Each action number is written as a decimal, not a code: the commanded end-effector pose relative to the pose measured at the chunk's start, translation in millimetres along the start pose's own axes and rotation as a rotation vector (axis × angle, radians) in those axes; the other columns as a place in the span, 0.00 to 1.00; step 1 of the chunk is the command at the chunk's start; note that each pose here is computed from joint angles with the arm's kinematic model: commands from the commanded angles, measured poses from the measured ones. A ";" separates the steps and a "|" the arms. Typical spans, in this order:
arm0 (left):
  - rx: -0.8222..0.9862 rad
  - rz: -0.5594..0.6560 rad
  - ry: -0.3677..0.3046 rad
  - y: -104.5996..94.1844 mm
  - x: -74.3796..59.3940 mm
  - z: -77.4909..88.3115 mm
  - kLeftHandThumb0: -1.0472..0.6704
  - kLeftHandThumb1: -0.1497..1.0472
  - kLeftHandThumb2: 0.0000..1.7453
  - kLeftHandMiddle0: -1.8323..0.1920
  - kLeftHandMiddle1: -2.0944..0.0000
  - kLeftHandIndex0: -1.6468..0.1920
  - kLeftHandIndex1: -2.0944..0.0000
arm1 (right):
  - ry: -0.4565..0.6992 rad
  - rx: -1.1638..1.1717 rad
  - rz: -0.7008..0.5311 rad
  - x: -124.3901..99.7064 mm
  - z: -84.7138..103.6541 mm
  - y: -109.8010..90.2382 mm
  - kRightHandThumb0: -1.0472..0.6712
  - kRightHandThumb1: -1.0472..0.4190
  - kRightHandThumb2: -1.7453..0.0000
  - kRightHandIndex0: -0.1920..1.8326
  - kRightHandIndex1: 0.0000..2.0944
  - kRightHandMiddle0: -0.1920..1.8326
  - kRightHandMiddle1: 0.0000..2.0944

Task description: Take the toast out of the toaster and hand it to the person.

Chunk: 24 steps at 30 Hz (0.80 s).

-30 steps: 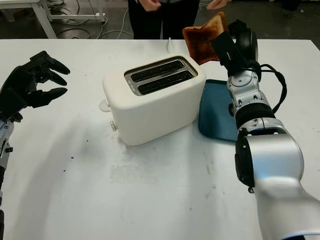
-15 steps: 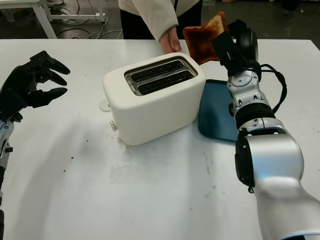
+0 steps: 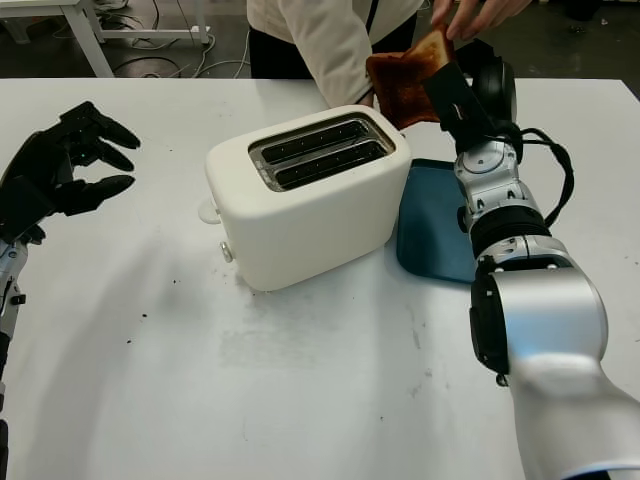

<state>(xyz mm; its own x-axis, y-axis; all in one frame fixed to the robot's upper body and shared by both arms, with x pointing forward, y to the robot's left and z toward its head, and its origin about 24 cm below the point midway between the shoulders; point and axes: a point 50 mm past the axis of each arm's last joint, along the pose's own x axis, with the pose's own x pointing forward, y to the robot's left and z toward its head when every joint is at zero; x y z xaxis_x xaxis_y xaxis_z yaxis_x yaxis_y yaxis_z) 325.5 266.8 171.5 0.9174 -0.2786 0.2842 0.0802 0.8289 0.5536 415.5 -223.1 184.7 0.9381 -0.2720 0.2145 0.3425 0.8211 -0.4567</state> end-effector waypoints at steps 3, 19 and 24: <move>0.002 0.011 0.001 -0.7 -1.9 -0.9 0.00 0.89 0.08 0.80 0.28 0.78 0.32 | -0.026 0.003 -0.009 1.3 5.2 -1.8 0.44 0.09 0.84 0.51 0.83 0.39 0.82; -0.014 0.013 0.001 -1.0 -1.7 -1.2 0.00 0.89 0.07 0.80 0.28 0.78 0.32 | -0.018 -0.086 0.291 2.7 1.8 -3.2 0.10 0.09 0.91 0.15 0.09 0.18 0.05; -0.005 0.013 0.007 -0.6 -2.3 -1.3 0.00 0.89 0.07 0.80 0.27 0.78 0.32 | -0.028 -0.085 0.342 2.0 1.6 -3.4 0.07 0.09 0.97 0.10 0.00 0.11 0.00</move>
<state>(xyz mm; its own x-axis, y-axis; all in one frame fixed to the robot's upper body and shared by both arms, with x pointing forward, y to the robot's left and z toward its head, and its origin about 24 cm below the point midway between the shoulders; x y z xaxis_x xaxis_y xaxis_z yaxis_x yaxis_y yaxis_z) 325.6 266.6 171.4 0.9174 -0.2778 0.2851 0.0794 0.8296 0.5527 416.3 -223.8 181.4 0.9994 0.0139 0.0326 0.0074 0.8175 -0.5759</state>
